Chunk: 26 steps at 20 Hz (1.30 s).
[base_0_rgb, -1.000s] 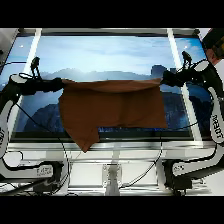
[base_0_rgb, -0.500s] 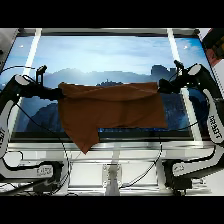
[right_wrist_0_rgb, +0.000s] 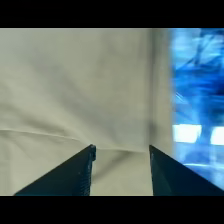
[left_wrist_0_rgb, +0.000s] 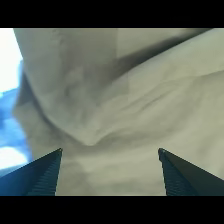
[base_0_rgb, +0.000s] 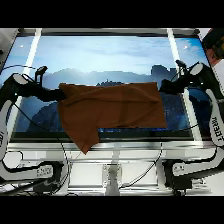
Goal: Fold the clothes and pants, and hang the long-sleeved shirts on hangers.
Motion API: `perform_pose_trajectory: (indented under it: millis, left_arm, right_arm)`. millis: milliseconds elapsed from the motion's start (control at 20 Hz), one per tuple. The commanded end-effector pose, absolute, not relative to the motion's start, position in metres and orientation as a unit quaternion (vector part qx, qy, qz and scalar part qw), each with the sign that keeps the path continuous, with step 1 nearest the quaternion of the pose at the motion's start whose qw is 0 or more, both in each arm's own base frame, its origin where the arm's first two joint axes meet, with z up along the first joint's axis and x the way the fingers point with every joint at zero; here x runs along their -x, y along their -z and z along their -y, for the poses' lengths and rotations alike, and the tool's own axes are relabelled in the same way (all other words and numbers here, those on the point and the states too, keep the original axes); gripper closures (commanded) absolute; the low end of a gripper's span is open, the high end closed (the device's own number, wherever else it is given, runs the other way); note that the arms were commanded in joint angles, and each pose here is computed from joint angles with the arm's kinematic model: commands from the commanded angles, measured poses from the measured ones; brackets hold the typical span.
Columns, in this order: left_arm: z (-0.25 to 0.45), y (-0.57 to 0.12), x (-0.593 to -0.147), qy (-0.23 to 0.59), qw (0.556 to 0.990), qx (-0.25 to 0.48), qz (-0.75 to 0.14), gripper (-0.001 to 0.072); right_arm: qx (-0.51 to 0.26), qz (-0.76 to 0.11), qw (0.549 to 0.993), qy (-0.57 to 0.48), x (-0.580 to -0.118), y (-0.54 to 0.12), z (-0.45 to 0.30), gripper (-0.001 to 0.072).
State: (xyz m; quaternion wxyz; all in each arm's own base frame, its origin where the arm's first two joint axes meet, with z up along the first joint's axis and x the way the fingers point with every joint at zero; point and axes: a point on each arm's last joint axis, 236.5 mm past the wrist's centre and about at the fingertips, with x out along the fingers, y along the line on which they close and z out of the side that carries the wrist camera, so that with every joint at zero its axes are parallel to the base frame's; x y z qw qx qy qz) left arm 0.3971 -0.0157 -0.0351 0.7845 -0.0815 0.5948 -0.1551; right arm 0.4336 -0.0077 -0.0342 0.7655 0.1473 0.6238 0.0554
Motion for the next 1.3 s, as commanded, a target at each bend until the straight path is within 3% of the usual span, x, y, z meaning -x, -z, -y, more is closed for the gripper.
perform_pose_trajectory:
  millis: [0, 50, 100, 350, 600, 650, 700, 750, 1100, 1250]
  left_arm:
    - [-0.014, 0.005, -0.400, 0.116, 0.803, 0.018, -0.584, 0.0139]
    - [-0.022, -0.012, -0.401, 0.107, 0.815, -0.003, -0.569, 0.0262]
    - [-0.028, -0.031, -0.401, 0.096, 0.828, -0.022, -0.552, 0.0277]
    - [-0.050, -0.116, -0.376, 0.048, 0.872, -0.096, -0.478, 0.0278]
    - [-0.048, -0.148, -0.365, 0.034, 0.891, -0.095, -0.442, 0.0277]
    - [-0.048, -0.148, -0.365, 0.030, 0.892, -0.087, -0.443, 0.0277]
    - [-0.048, -0.147, -0.365, 0.028, 0.892, -0.083, -0.445, 0.0277]
    - [-0.048, -0.146, -0.365, 0.028, 0.891, -0.082, -0.445, 0.0277]
    - [-0.046, -0.141, -0.362, 0.033, 0.887, -0.078, -0.454, 0.0277]
    - [-0.044, -0.127, -0.358, 0.037, 0.880, -0.074, -0.468, 0.0279]
  right_arm:
    - [-0.149, -0.615, 0.774, -0.016, -0.424, 0.006, 0.057, 0.0472]
    - [-0.158, -0.613, 0.774, -0.004, -0.415, -0.002, 0.074, 0.0515]
    - [-0.163, -0.614, 0.772, 0.004, -0.403, -0.009, 0.091, 0.0514]
    - [-0.210, -0.662, 0.719, -0.008, -0.310, -0.004, 0.127, 0.0515]
    - [-0.324, -0.700, 0.631, -0.083, -0.226, 0.056, 0.049, 0.0499]
    - [-0.346, -0.700, 0.619, -0.087, -0.219, 0.067, 0.035, 0.0446]
    - [-0.369, -0.694, 0.612, -0.090, -0.217, 0.074, 0.023, 0.0285]
    - [-0.389, -0.685, 0.610, -0.086, -0.217, 0.082, 0.015, 0.0226]
    - [-0.449, -0.649, 0.613, -0.041, -0.227, 0.107, 0.003, 0.0231]
    - [-0.453, -0.640, 0.620, -0.031, -0.233, 0.111, 0.007, 0.0283]
